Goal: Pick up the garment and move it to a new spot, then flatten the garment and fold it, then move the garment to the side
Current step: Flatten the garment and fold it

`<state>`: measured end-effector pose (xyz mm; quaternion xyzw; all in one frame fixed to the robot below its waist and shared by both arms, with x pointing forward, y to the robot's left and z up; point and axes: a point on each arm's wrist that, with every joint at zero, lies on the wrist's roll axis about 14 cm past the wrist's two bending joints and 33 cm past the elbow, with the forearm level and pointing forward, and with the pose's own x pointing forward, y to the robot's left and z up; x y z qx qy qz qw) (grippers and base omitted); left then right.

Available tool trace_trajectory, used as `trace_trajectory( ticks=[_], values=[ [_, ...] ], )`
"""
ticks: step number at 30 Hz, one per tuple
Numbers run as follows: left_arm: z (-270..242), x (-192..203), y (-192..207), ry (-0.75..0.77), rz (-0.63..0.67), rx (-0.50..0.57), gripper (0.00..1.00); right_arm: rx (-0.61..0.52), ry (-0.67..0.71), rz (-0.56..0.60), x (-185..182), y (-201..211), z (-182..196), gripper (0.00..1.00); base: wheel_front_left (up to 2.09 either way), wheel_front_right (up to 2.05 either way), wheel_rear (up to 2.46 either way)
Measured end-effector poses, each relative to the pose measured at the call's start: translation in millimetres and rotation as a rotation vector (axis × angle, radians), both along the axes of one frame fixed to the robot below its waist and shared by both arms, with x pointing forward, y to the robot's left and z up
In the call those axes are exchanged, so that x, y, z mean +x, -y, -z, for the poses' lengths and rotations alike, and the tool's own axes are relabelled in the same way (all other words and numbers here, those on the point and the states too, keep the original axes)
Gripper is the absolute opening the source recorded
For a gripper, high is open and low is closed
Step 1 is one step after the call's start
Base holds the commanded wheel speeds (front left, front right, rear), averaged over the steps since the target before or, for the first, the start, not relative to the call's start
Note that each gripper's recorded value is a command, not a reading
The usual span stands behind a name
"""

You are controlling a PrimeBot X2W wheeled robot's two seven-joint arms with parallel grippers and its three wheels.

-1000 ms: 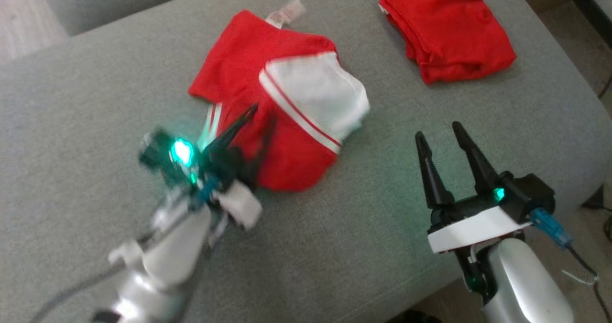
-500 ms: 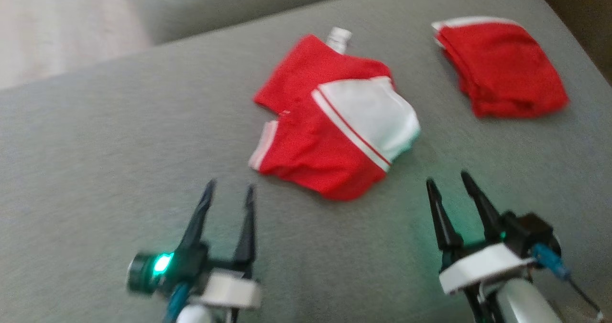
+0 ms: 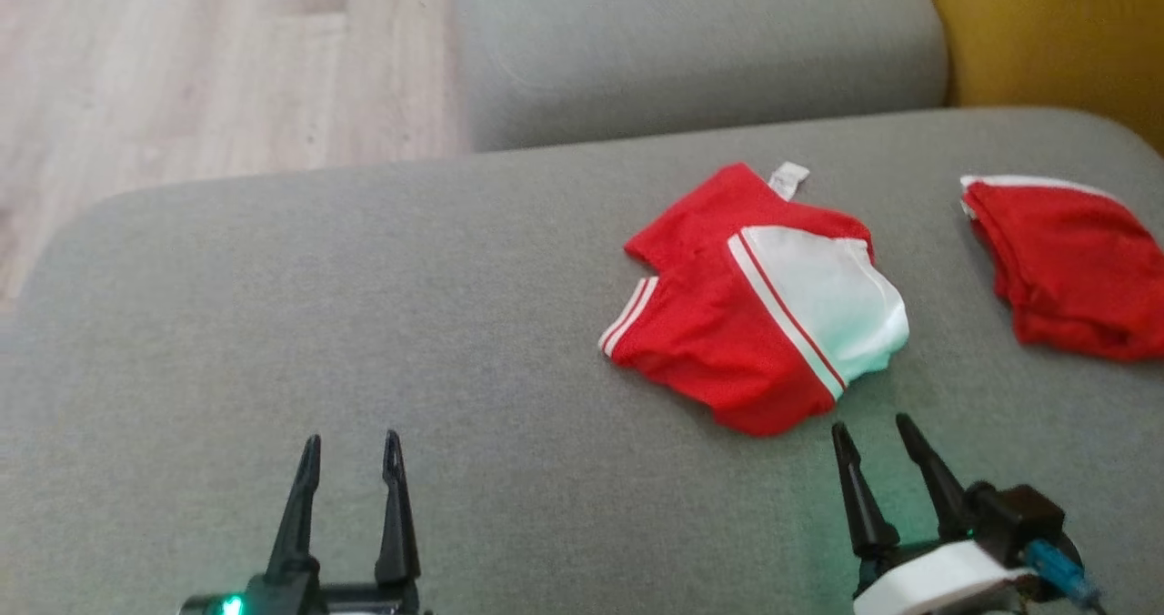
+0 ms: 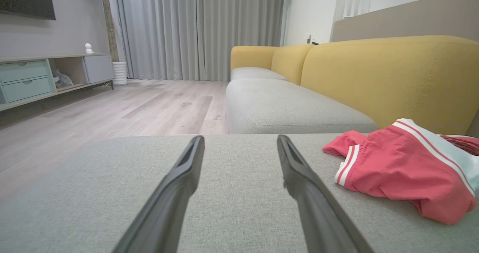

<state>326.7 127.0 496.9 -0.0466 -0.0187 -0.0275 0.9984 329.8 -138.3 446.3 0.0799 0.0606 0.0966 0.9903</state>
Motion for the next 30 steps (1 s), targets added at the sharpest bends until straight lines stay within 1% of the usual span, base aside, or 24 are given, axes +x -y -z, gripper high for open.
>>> trace_trajectory(
  ticks=[7,17,30],
  values=[
    [6,-12,-8,-0.016,-0.028,0.002,1.00,0.005,0.028,-0.024,0,-8,-9,1.00,0.00,0.00,0.00],
    [14,-14,-11,-0.041,-0.035,0.017,1.00,0.009,0.064,-0.035,3,-12,-20,1.00,0.00,0.00,0.00],
    [16,-16,-11,-0.048,-0.036,0.019,1.00,0.009,0.073,-0.041,3,-13,-22,1.00,0.00,0.00,0.00]
  ],
)
